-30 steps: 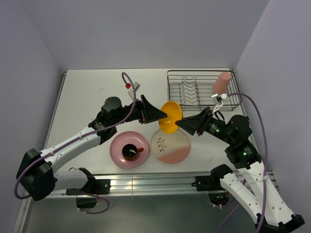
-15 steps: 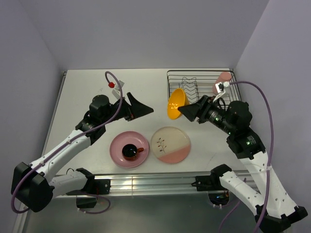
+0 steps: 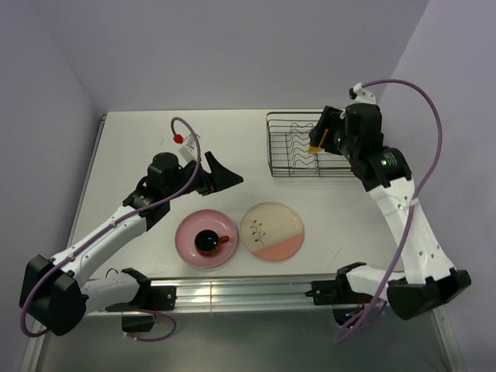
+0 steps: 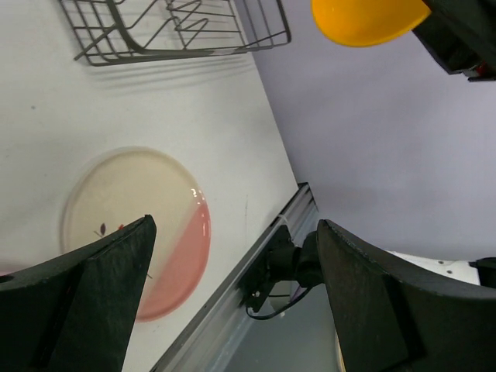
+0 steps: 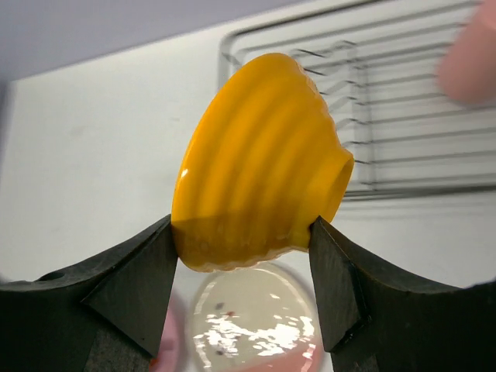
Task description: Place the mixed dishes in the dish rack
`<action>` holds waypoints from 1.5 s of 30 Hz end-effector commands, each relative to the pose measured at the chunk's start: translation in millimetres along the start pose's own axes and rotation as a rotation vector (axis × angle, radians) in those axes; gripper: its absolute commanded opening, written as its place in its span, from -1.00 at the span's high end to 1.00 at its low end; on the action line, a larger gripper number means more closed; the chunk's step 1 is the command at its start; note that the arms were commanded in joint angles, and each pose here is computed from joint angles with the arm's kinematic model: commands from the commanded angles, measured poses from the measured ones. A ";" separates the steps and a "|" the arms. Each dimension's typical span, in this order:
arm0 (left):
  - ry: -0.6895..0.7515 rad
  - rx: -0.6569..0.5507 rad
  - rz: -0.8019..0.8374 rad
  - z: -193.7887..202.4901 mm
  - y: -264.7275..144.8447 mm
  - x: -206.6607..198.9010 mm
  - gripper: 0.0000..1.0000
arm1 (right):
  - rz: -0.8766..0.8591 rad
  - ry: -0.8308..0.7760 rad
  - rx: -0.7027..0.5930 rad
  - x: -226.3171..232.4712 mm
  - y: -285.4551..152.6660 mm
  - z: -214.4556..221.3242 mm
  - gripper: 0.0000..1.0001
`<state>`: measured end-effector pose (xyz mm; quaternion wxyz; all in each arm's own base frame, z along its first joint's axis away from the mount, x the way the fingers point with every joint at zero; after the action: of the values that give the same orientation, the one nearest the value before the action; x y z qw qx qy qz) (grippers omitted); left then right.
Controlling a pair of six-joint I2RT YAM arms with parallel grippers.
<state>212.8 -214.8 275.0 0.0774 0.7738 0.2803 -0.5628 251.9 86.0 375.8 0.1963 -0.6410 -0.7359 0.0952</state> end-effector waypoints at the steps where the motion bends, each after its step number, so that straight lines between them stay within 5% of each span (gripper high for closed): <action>1: 0.053 -0.044 -0.053 -4.9 3.9 12.3 -0.82 | 0.243 -0.090 0.065 -30.3 14.1 -7.2 1.00; 15: 0.105 -0.085 -0.145 -1.7 -8.2 26.9 -0.79 | 0.594 -0.199 0.365 -61.7 92.3 1.5 1.00; 45: 0.106 -0.044 -0.172 5.6 -3.7 44.5 -0.77 | 0.779 -0.212 0.599 -109.0 198.2 54.9 1.00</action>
<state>214.0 -199.0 231.2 0.0260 0.7625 0.3675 -0.5318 412.3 24.7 220.6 0.2592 -0.7449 -0.4219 0.4472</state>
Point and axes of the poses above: each gripper's point midway between its finger pads, its own y axis out along the fingers, its own x axis along the line the jaws close on, z = x × y, the point moved 8 cm from there along -y, back along the fingers, and after that the axes turned 12 degrees about -y, right-handed, at the moved point
